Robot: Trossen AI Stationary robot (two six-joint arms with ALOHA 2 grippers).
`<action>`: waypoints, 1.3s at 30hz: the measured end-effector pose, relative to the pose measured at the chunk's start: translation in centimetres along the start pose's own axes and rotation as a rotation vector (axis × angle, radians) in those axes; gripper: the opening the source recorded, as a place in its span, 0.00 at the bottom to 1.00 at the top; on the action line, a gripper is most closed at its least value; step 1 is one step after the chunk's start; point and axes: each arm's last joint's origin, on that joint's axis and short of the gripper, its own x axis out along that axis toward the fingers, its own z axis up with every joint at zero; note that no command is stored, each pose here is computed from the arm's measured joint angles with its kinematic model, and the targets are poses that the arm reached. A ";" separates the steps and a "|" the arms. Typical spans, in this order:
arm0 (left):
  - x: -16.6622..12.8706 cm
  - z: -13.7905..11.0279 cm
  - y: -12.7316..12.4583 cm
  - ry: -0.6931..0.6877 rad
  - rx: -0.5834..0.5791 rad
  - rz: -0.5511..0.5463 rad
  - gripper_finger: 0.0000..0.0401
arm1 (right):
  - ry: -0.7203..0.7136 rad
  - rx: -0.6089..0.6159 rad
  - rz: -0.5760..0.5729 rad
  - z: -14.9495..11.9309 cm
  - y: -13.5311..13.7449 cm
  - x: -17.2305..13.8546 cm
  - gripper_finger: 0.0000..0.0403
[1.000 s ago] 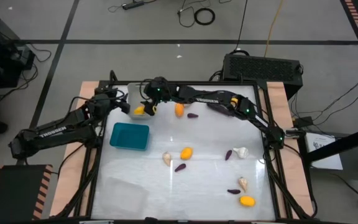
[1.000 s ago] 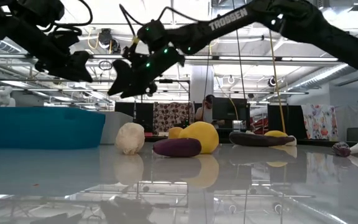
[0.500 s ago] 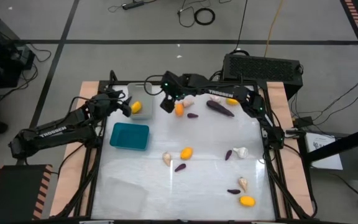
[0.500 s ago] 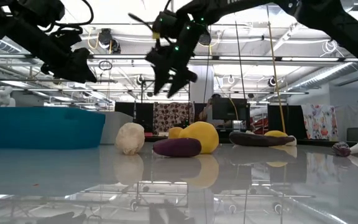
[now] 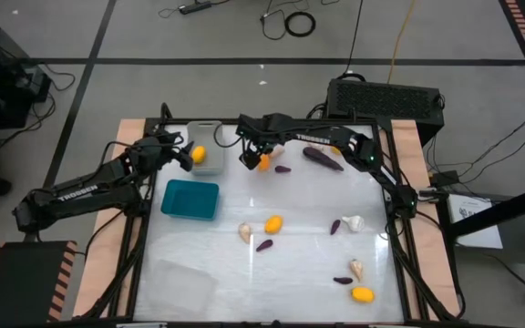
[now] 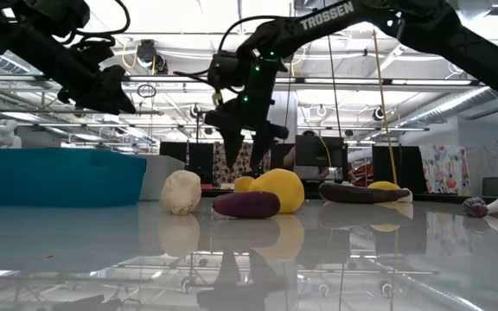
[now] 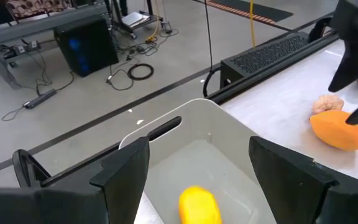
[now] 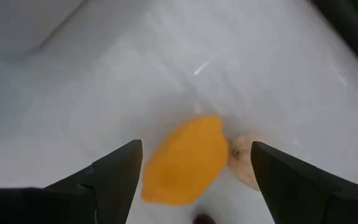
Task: Sort produce into baskets
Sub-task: Put the yellow lemon into the gray bin
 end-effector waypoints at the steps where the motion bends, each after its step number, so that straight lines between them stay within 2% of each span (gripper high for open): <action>1: 0.0 0.0 0.0 0.000 0.000 0.000 0.71 | -0.004 0.025 -0.020 0.0 0.0 0.0 0.73; 7: 0.0 0.0 0.0 0.000 0.000 0.000 0.71 | 0.036 0.080 -0.055 -0.5 -0.2 0.5 0.73; 19: 0.0 0.0 0.0 0.000 0.000 0.000 0.71 | 0.017 0.117 -0.039 -1.2 1.7 0.2 0.73; 23: 0.0 0.0 0.0 0.000 0.000 -0.001 0.71 | -0.011 0.141 -0.103 -1.6 2.3 0.6 0.73; 31: 0.0 0.0 -0.1 -0.002 -0.001 -0.020 0.71 | -0.027 0.184 -0.110 -1.9 3.2 2.1 0.73; 35: 0.0 0.0 -0.1 -0.002 -0.001 -0.027 0.71 | -0.045 0.193 -0.178 -2.2 3.3 2.8 0.73; 39: 0.0 0.1 -0.1 -0.003 -0.001 -0.039 0.71 | -0.029 0.199 -0.188 -2.4 3.2 2.9 0.73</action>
